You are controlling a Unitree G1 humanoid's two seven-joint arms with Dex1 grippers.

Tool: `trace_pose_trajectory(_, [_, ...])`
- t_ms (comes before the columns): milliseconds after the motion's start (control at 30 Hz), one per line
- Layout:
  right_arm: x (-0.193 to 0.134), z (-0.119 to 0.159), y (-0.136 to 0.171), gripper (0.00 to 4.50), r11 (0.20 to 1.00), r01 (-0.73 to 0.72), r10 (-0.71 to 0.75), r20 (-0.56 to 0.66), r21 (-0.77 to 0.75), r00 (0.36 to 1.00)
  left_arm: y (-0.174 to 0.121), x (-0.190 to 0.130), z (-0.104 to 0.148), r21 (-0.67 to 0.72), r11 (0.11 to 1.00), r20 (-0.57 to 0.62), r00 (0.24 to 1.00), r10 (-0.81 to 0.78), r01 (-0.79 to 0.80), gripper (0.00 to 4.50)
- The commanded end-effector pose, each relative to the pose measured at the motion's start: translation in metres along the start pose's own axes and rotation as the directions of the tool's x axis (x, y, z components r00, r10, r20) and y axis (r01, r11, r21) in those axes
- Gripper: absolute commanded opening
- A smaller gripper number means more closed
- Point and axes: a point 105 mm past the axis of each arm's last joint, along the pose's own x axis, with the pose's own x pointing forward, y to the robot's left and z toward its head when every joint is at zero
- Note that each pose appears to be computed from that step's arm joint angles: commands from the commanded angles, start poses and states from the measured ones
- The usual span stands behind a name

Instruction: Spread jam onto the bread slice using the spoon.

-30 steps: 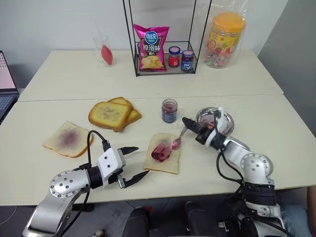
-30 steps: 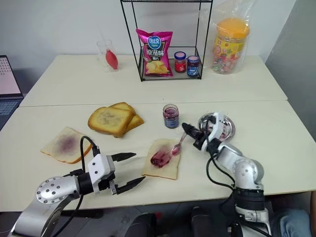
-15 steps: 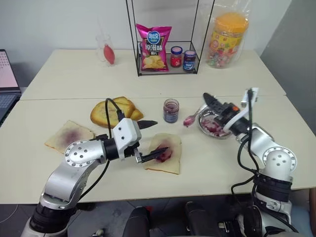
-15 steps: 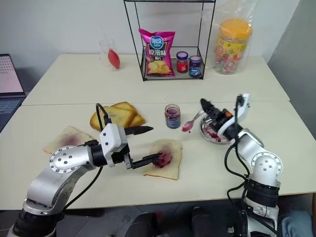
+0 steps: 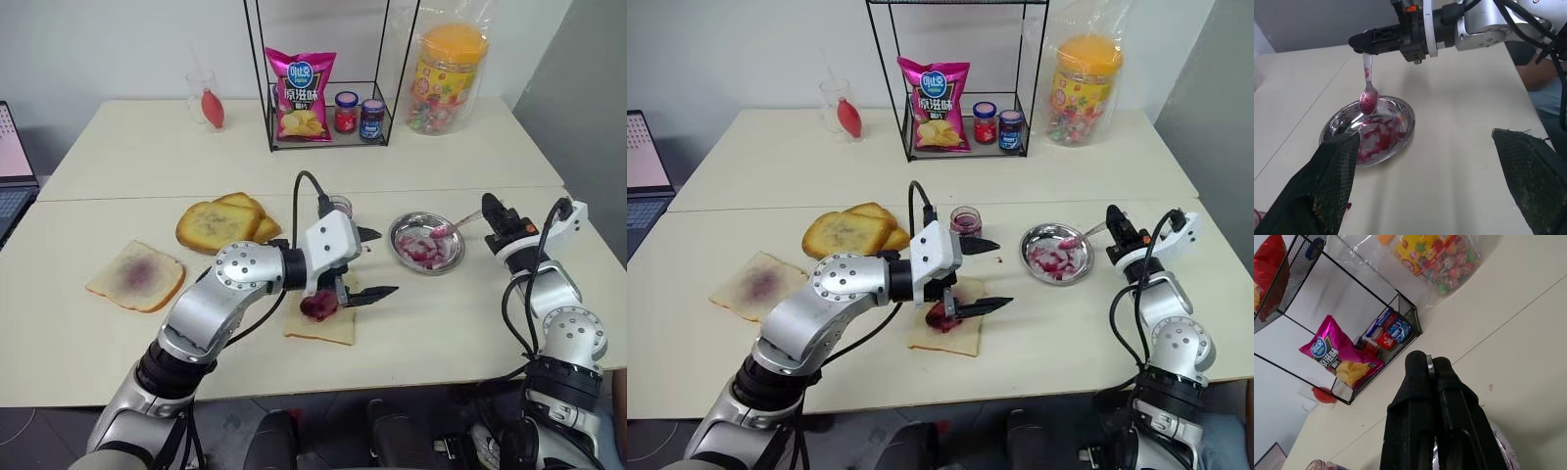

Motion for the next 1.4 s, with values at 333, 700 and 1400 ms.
trace_pose_trajectory(333, [0.001,-0.010,-0.035,0.87,0.994,0.093,-0.091,0.035,-0.057,0.995,-0.001,0.015,0.005,0.033,0.999,0.030,0.999,-0.018,0.017,4.50])
trace_pose_trajectory(700, [0.002,-0.002,-0.028,3.29,0.992,0.070,-0.065,0.051,-0.103,0.997,0.001,0.019,0.007,0.029,1.000,0.045,0.999,-0.009,0.008,4.50])
trace_pose_trajectory(1400, [-0.013,0.053,0.041,4.49,0.744,-0.126,0.207,0.047,-0.656,0.977,0.047,-0.062,-0.011,0.101,0.955,-0.098,0.952,0.290,-0.280,4.50])
